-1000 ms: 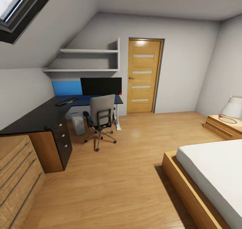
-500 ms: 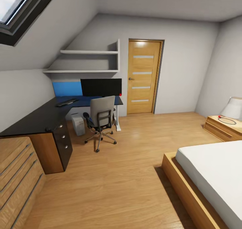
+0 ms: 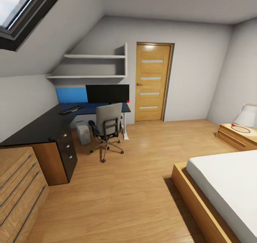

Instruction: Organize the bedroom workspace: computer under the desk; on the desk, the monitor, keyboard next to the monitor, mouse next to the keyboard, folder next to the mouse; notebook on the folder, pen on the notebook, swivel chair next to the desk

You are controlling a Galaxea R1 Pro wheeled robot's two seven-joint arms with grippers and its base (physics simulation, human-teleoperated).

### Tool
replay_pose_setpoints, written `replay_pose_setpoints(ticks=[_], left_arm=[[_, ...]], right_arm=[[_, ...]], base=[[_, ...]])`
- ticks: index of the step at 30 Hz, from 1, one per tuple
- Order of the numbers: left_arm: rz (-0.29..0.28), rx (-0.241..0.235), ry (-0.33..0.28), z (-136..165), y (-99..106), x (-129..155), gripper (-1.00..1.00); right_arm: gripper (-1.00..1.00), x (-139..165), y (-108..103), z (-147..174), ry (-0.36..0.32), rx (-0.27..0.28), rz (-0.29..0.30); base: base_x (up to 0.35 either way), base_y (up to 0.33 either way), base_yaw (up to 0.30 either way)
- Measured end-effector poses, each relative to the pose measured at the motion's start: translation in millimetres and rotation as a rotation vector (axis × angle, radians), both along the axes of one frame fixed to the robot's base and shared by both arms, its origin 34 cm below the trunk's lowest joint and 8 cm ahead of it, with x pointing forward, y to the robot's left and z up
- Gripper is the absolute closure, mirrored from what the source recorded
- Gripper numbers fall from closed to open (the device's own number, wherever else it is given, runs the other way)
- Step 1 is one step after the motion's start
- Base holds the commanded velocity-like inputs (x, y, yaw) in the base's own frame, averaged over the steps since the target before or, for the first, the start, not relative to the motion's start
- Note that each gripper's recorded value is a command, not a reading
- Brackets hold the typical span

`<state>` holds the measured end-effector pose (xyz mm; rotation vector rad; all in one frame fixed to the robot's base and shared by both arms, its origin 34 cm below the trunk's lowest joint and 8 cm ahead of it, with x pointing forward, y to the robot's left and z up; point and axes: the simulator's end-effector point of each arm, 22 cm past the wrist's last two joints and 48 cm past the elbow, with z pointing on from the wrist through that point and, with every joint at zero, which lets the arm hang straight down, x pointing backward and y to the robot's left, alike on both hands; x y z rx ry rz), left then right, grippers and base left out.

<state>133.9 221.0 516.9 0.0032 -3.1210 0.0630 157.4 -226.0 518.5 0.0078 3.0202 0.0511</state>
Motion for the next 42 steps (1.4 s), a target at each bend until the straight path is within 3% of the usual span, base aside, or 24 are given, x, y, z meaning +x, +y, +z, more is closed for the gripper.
replay_pose_setpoints(ticks=[4,6,8,9,12,18,20,22,23,24,25,28,30,36,42], left_arm=[[0.001,0.006,-0.009,5.2,4.4,3.2,-1.00],[0.002,0.011,-0.037,6.5,8.3,16.3,-1.00],[0.004,0.016,-0.090,7.5,11.2,41.7,-1.00],[0.006,0.021,-0.152,10.4,13.9,71.5,-1.00],[0.009,0.025,-0.234,21.1,16.2,109.8,-1.00],[0.016,0.029,-0.342,42.8,17.9,160.1,-1.00],[0.029,0.027,-0.376,51.0,17.3,175.7,-1.00],[0.065,0.019,-0.401,58.0,16.3,186.8,-1.00],[0.079,0.016,-0.405,59.8,16.4,188.1,-1.00],[0.111,0.010,-0.407,61.6,16.6,189.3,-1.00],[0.186,-0.002,-0.413,63.8,18.8,191.5,-1.00],[0.227,0.003,-0.440,67.3,28.4,196.7,-1.00],[0.250,0.031,-0.505,70.5,48.5,201.1,-1.00],[0.247,0.060,-0.663,81.0,52.5,203.9,-1.00],[0.239,0.067,-0.667,78.6,51.7,192.1,-1.00]], right_arm=[[-1.00,9.8,-0.9,6.2,-0.030,-0.001,0.002],[-1.00,26.9,-1.1,9.7,-0.087,-0.001,0.001],[-1.00,47.4,-1.7,13.5,-0.159,-0.002,-0.002],[-1.00,66.6,-2.1,18.0,-0.225,-0.003,-0.007],[-1.00,89.8,-2.2,28.1,-0.294,-0.004,-0.014],[-1.00,140.9,-2.5,51.8,-0.419,-0.005,-0.024],[-1.00,179.8,-4.3,70.2,-0.510,-0.007,-0.029],[-1.00,221.7,-7.7,94.7,-0.613,-0.012,-0.033],[-1.00,228.6,-9.6,100.2,-0.631,-0.015,-0.034],[-1.00,238.5,-14.5,107.7,-0.659,-0.023,-0.034],[-1.00,247.3,-21.8,115.8,-0.695,-0.035,-0.033],[-1.00,246.3,-24.2,118.7,-0.716,-0.039,-0.033],[-1.00,234.9,-25.6,116.7,-0.737,-0.042,-0.032],[-1.00,229.1,-27.8,123.7,-0.806,-0.046,-0.029],[-1.00,227.8,-25.5,124.5,-0.813,-0.042,-0.024]], base=[[0.000,0.000,0.000],[0.000,0.000,0.000],[0.000,0.000,0.000],[0.000,0.000,0.000],[0.000,0.000,0.000],[0.000,0.000,0.000],[0.000,0.000,0.000],[0.000,0.000,0.000],[0.000,0.000,0.000],[0.000,0.000,0.000],[0.000,0.000,0.000],[0.000,0.000,0.000],[0.000,0.000,0.000],[0.000,0.000,0.000],[0.009,0.000,-0.144]])
